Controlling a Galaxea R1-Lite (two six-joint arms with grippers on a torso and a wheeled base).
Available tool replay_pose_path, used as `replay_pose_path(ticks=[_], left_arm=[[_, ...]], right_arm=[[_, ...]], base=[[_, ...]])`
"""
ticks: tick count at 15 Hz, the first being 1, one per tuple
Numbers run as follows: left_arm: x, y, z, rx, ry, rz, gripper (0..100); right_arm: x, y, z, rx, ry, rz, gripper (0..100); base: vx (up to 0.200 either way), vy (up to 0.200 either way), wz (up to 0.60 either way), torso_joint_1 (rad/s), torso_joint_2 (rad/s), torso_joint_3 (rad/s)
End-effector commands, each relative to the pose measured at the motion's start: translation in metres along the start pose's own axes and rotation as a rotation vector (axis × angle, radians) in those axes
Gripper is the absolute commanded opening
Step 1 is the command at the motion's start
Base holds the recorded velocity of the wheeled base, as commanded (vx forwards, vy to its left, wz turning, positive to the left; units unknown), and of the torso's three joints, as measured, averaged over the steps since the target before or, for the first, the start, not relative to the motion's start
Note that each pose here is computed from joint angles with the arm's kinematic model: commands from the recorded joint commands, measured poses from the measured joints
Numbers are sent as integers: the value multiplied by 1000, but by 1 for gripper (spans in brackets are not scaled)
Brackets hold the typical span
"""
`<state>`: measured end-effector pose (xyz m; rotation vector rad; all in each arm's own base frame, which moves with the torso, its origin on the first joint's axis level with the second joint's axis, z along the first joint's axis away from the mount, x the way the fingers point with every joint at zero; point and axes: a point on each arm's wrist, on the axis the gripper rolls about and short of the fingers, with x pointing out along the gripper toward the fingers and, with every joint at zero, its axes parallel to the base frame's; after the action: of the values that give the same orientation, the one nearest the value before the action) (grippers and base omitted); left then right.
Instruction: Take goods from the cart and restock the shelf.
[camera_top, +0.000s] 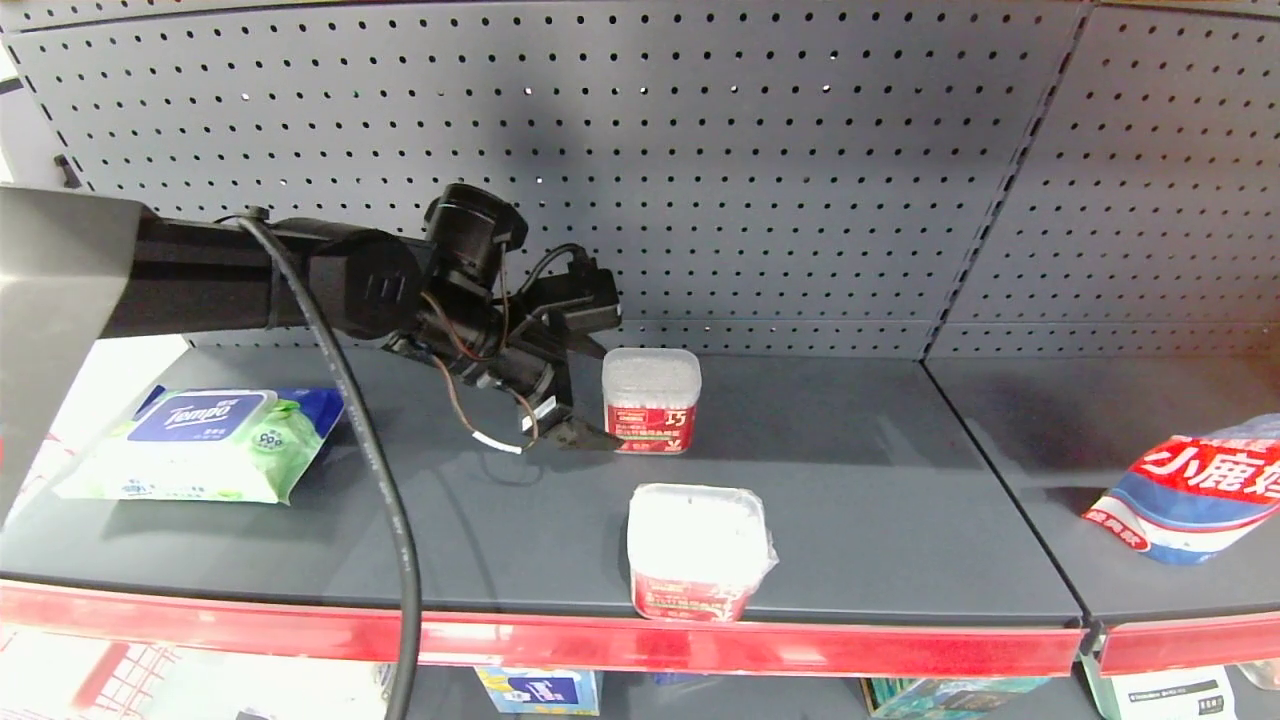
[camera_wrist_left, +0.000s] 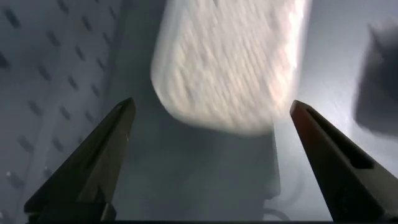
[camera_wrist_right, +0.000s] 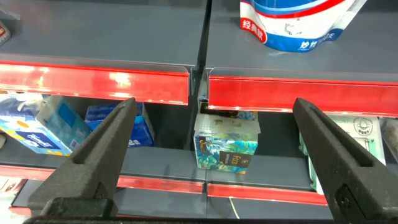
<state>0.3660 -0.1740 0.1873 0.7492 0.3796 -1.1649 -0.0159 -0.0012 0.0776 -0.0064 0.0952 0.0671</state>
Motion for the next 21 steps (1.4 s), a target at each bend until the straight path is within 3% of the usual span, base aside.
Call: replay_pose_path(ticks=[1, 2, 4, 5, 6, 8, 12, 21], left_arm=[[-32, -8, -13, -58, 31, 25, 100], [-37, -7, -18, -107, 49, 47, 100], [-38, -1, -22, -137, 83, 99, 100], [-28, 8, -24, -130, 100, 167, 100], [-25, 10, -24, -124, 96, 177, 100], [-11, 9, -20, -105, 84, 169, 100], [-2, 14, -15, -95, 81, 186, 100], [12, 12, -2, -69, 57, 169, 100]], right_arm=[[0, 0, 0, 0, 1, 0, 100], [0, 0, 0, 0, 1, 0, 100], [0, 0, 0, 0, 1, 0, 100], [0, 0, 0, 0, 1, 0, 100], [0, 0, 0, 0, 1, 0, 100], [0, 0, 0, 0, 1, 0, 100], [0, 0, 0, 0, 1, 0, 100], [0, 0, 0, 0, 1, 0, 100]], base=[[0, 0, 0, 0, 0, 0], [0, 0, 0, 0, 0, 0], [0, 0, 0, 0, 0, 0], [0, 0, 0, 0, 0, 0], [0, 0, 0, 0, 0, 0], [0, 0, 0, 0, 0, 0], [0, 0, 0, 0, 0, 0], [0, 0, 0, 0, 0, 0]])
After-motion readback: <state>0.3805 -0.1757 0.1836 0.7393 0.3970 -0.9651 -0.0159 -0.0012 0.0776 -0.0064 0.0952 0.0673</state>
